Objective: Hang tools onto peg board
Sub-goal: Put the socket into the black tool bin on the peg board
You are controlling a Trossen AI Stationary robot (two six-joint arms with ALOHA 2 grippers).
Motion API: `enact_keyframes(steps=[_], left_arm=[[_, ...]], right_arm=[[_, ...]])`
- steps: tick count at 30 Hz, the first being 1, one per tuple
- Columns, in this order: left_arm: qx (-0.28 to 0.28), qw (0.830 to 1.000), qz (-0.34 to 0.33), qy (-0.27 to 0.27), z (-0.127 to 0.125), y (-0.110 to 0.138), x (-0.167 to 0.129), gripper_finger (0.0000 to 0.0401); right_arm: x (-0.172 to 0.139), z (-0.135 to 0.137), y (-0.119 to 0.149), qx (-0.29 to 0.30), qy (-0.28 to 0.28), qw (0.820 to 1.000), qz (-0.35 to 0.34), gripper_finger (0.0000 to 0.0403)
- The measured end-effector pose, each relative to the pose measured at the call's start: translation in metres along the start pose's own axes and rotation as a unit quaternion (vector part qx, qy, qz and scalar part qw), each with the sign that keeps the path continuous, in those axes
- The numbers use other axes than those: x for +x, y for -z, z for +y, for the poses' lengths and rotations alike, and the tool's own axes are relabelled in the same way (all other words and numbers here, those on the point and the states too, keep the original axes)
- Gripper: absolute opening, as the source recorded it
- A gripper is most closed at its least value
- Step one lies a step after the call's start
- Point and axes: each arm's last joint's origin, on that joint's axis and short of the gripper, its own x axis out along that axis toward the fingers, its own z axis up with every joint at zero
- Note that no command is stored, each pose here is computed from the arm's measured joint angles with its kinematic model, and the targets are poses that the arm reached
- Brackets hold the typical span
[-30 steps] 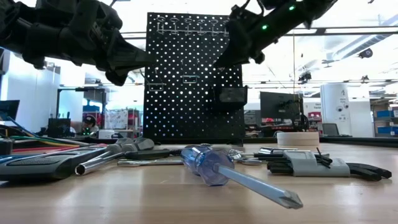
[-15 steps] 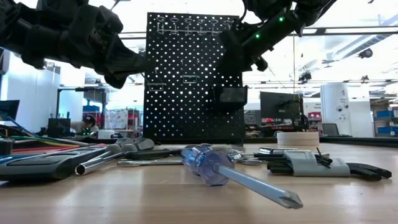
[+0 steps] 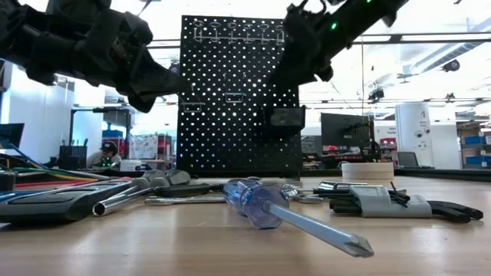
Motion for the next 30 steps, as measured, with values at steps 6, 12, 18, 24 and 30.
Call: enact_keyframes(steps=[6, 12, 18, 24, 30], left_arm=[[-0.001, 1.0, 0.011, -0.019, 0.001, 0.005, 0.003, 0.0], [-0.023, 0.999, 0.011, -0.019, 0.001, 0.006, 0.004, 0.0], [-0.026, 0.999, 0.007, -0.018, 0.001, 0.005, 0.004, 0.0], [-0.026, 0.999, 0.006, -0.018, 0.001, 0.005, 0.004, 0.0], [-0.026, 0.999, 0.006, -0.017, 0.001, 0.005, 0.004, 0.0]], right_arm=[[-0.012, 0.04, 0.013, -0.011, -0.077, 0.997, 0.023, 0.0195], [-0.02, 0.066, 0.033, 0.012, -0.118, 0.989, 0.084, 0.0186], [-0.013, 0.084, 0.06, 0.14, -0.091, 0.971, 0.168, 0.0173], [0.0, 0.103, 0.085, 0.184, -0.085, 0.951, 0.232, 0.0157], [0.013, 0.112, 0.094, 0.206, -0.065, 0.944, 0.252, 0.014]])
